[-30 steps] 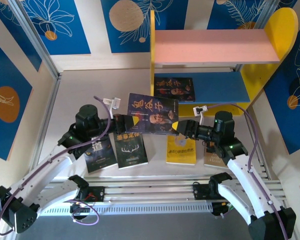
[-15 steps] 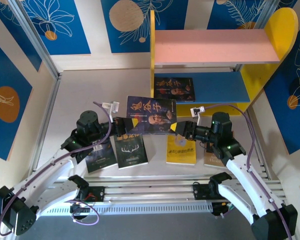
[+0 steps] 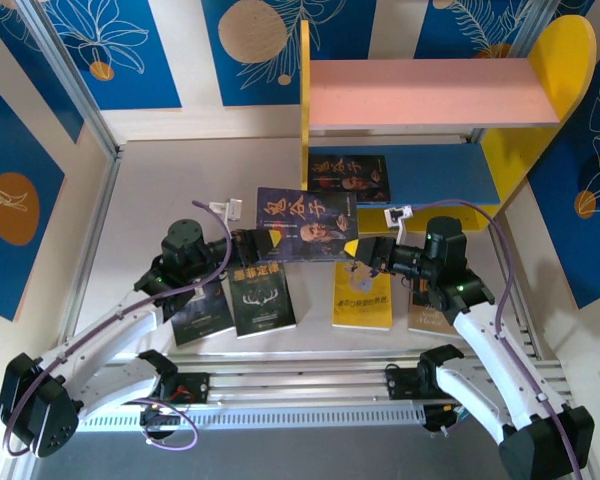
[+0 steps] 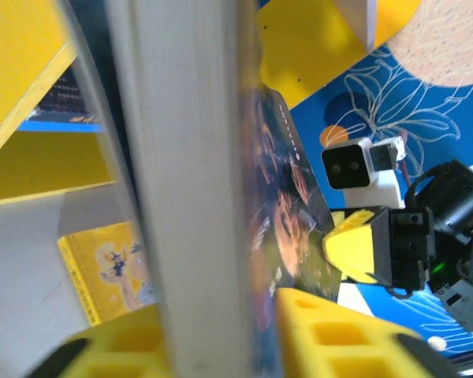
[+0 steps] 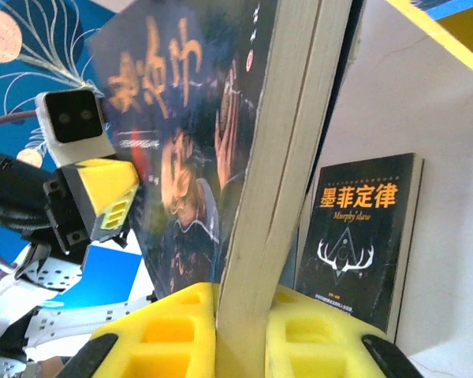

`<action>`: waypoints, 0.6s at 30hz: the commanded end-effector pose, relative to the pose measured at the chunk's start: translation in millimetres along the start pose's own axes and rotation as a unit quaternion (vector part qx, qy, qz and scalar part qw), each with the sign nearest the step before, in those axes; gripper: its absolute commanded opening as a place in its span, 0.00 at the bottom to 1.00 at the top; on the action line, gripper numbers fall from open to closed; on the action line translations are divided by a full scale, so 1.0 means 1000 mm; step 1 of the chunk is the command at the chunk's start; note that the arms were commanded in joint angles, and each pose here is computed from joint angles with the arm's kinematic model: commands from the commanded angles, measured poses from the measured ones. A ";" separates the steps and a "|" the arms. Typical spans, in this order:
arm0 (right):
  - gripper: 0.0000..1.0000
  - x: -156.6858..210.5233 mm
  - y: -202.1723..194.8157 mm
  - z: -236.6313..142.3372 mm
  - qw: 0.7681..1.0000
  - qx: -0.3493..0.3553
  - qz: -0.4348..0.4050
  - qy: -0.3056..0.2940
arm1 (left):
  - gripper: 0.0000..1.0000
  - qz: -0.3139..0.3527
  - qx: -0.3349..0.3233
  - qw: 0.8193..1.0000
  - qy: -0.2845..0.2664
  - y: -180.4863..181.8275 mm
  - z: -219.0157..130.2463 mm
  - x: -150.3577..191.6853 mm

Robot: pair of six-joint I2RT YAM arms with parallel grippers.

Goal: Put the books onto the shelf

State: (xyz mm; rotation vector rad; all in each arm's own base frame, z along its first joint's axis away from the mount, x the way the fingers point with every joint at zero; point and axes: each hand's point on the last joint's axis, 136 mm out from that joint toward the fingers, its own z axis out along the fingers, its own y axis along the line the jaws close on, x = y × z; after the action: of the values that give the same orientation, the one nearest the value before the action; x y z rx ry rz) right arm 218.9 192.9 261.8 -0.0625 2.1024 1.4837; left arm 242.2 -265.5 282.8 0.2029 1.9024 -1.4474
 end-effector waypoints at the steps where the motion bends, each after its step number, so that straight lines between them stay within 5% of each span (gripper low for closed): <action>1: 0.06 0.002 0.012 -0.008 0.999 -0.018 -0.029 0.019 | 0.47 0.025 0.041 0.999 -0.021 -0.029 -0.001 -0.015; 7: 0.05 0.002 0.010 -0.033 0.999 -0.019 -0.028 0.025 | 0.59 0.025 -0.045 0.999 -0.010 -0.010 -0.013 -0.014; 18: 0.04 -0.020 0.003 -0.067 0.999 -0.015 -0.016 -0.024 | 0.59 0.030 -0.206 0.978 0.006 0.030 -0.045 -0.009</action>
State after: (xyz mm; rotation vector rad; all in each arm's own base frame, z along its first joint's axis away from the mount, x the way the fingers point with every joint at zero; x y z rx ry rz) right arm 219.4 122.6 264.2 0.0719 2.0957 1.4260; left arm 248.1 -228.9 279.1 0.0841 2.0804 -1.1106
